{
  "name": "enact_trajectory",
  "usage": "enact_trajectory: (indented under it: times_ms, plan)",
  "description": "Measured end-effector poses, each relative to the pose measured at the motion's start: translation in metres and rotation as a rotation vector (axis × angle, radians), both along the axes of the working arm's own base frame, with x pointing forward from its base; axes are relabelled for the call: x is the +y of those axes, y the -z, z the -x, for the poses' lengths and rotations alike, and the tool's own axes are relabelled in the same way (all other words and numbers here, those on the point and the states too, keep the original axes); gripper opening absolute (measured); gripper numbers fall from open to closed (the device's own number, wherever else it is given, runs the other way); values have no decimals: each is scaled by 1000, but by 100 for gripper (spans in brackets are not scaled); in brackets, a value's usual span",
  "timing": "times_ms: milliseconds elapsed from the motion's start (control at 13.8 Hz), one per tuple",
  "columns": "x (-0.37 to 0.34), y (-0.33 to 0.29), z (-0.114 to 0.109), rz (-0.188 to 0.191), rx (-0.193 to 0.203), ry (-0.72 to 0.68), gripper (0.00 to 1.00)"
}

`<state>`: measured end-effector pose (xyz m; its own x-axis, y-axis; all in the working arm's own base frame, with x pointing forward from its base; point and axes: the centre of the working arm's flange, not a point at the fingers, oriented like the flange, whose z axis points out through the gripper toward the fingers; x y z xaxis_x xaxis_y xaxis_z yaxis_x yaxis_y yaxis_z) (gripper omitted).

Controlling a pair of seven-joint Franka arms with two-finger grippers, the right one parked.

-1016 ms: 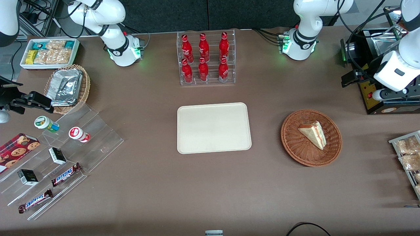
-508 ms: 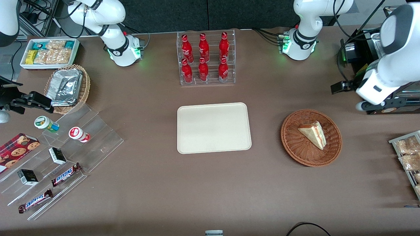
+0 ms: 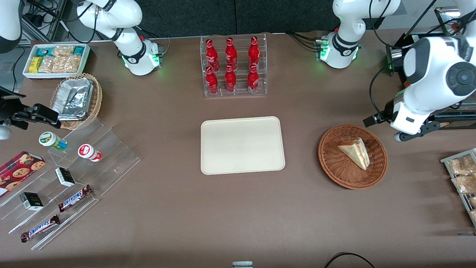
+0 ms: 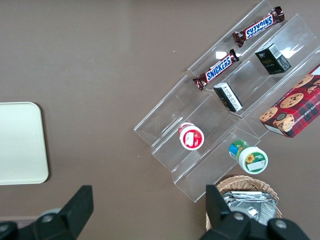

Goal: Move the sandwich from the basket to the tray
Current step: 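Move the left gripper toward the sandwich in the wicker basket, then lower the open left gripper around the wrapped sandwich and close it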

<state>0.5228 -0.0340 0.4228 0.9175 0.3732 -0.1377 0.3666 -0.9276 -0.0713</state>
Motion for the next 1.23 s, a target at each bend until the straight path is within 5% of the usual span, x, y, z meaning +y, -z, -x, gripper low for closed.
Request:
enact_trajectory:
  times_ms: [290, 1234]
  plan:
    - [0, 46, -2, -7, -88, -134, 100]
    - [3, 150, -20, -9, -130, -337, 100]
